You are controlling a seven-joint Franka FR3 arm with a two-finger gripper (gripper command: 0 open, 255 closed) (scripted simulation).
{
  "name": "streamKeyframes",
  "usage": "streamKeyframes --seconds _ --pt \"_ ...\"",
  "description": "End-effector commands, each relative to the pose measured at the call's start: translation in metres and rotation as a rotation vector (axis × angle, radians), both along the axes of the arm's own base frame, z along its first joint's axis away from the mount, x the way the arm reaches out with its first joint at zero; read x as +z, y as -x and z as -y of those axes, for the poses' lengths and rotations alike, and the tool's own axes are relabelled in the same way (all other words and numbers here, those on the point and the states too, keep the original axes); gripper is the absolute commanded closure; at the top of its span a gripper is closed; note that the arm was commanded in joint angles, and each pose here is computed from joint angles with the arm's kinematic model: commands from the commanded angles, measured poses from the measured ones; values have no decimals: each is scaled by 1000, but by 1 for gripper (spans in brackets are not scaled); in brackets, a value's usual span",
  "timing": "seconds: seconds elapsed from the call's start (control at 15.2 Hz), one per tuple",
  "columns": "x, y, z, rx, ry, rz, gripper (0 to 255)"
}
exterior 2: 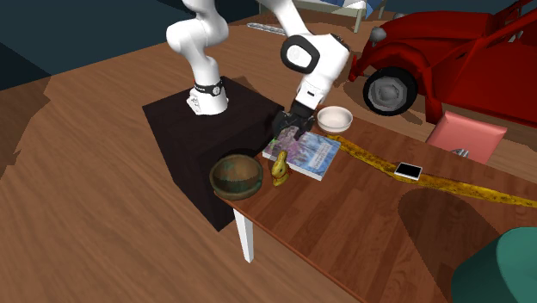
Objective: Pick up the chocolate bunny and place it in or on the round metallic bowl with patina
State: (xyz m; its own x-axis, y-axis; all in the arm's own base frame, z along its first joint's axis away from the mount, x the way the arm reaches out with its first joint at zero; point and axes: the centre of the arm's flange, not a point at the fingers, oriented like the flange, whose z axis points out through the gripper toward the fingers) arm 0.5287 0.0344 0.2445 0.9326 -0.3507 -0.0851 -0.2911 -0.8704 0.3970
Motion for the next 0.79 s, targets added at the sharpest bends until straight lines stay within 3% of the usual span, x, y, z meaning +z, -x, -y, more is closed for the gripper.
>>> streamKeyframes --seconds 0.0,0.53,0.73 --pt "-25 -17 6 -8 37 -4 0" --pt "-65 -11 23 -10 44 -5 0" --pt "-65 -11 23 -10 44 -5 0"
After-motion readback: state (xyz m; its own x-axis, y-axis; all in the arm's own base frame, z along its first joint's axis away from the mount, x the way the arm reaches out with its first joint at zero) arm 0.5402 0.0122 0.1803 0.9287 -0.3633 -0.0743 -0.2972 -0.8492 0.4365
